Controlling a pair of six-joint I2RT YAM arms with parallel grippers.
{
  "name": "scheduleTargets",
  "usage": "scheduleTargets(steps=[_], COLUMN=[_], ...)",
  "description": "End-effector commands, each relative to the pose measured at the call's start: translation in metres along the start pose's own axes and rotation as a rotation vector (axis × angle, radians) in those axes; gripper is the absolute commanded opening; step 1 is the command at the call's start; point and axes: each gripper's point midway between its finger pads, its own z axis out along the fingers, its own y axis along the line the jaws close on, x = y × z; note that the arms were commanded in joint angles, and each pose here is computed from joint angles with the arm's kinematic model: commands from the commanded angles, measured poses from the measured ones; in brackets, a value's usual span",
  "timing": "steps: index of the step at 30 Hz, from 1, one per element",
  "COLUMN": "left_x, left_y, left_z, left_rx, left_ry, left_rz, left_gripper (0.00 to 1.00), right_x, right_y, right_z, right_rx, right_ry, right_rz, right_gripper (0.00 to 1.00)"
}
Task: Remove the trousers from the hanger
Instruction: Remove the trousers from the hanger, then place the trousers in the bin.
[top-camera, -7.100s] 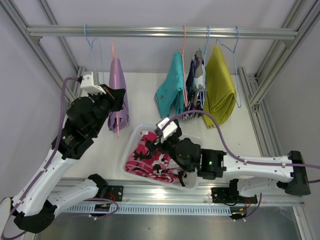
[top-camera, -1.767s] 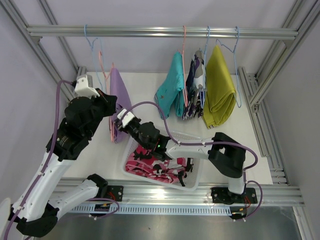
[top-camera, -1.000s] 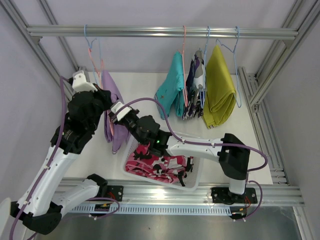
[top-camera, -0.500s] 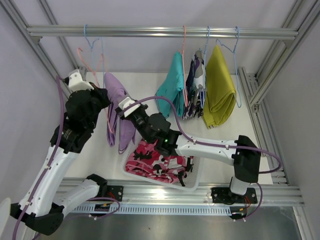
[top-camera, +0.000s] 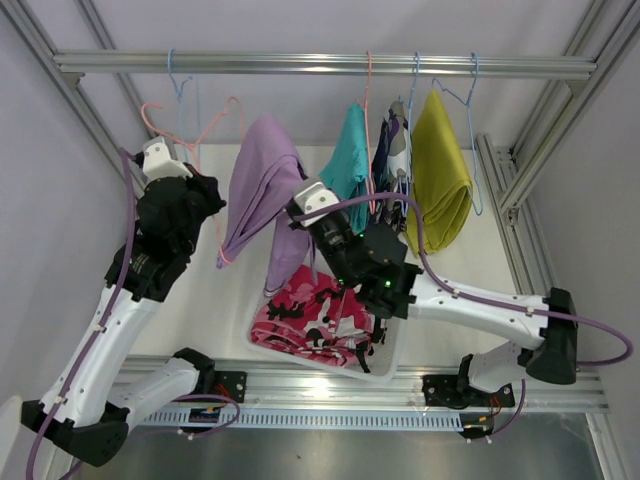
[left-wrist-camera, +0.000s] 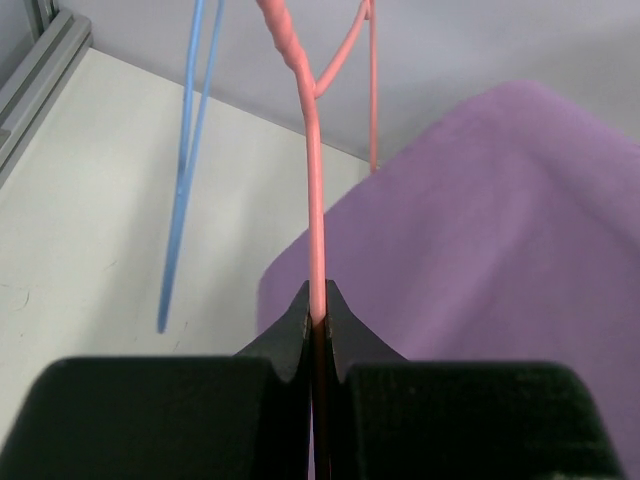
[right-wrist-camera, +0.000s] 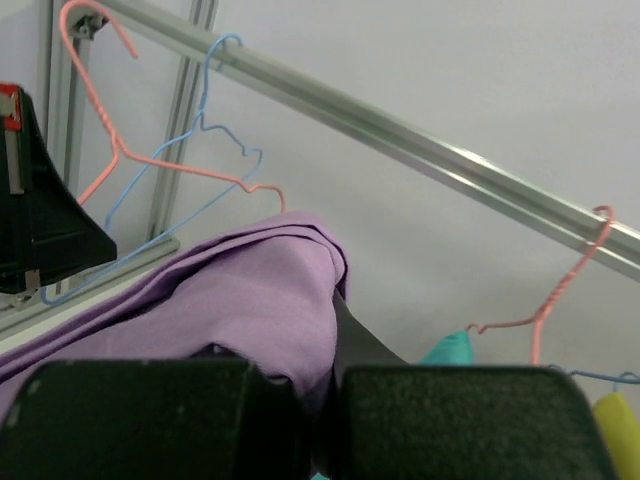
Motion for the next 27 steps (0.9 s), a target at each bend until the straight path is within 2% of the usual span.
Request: scheduleTargets(steps=[1,14,27], left_x=[-0.010,-0.001,0.009], left_y=[-0.002,-0.003,-0.008], left_z=[0.002,0.012,0.016], left_rx=[0.013,0.000,-0.007], left_ry=[-0.038,-0.011,0.011], left_rz=[0.000,0.030,0.079], left_gripper=[0.01,0.01,0.01], right_x=[-0.057,-0.056,0.002], right_y=[-0.058,-0.116,-0.117], right_z=[-0.018,-0.087,-0.146], right_rx=[0.105,0.122,0.108], right_ry=[-0.110,-0.066,0.108], right_rz=[0.092,0.143,0.178], right_gripper=[0.00,0.00,0.00])
